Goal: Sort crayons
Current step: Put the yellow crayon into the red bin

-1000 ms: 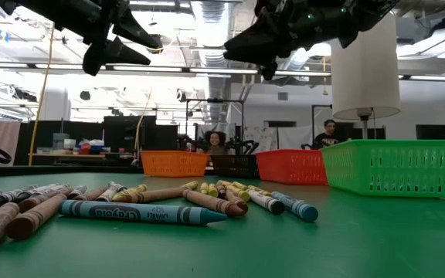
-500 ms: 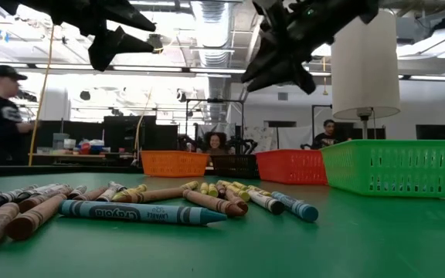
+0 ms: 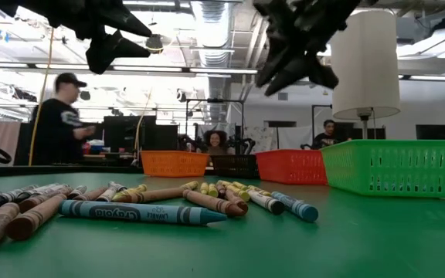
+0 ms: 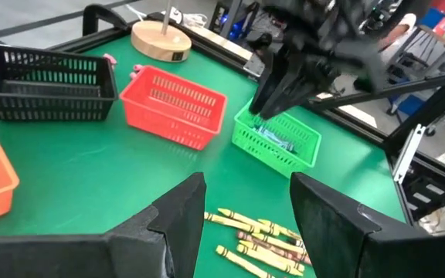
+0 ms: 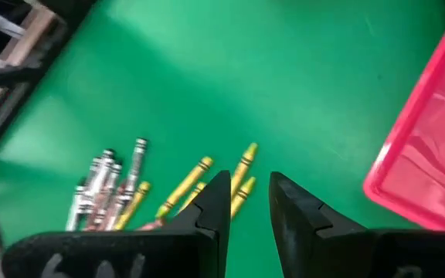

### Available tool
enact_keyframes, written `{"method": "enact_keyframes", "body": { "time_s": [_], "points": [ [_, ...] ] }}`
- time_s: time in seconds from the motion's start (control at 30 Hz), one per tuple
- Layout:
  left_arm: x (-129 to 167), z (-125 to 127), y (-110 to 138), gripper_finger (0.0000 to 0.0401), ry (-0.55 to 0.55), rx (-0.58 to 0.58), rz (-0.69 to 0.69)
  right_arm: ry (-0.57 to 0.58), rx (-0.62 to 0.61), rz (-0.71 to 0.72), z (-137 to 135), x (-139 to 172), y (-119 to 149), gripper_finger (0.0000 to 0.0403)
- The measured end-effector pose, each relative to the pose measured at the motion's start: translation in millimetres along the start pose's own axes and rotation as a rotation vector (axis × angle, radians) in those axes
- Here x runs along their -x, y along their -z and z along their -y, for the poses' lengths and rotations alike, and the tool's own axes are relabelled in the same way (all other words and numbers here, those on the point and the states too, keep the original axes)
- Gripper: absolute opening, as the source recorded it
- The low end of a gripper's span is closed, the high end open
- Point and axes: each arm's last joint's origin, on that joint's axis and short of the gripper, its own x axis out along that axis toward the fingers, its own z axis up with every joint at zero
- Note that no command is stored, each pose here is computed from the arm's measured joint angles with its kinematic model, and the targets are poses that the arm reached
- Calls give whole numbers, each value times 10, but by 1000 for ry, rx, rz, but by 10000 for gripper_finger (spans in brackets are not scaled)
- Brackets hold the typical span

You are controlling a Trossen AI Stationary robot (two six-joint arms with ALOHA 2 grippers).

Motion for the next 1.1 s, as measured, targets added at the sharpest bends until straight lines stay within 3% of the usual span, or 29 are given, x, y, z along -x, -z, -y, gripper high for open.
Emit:
{"method": "enact_keyframes", "body": {
  "time_s": [0.23,0.6,0.93,1.1],
  "points": [
    [1,-2,2,180,-2,-1,-2,13,29,-120,-83,-506,115,95],
    [1,-3,5,180,-4,-17,-4,233,196,-249,-367,-973,-35,95],
    [1,-4,6,180,-5,-21,-5,221,293,-332,-457,-1112,-33,98],
    [1,-4,5,180,-7,-27,-4,232,295,-340,-430,-1126,-12,119]
  ]
}}
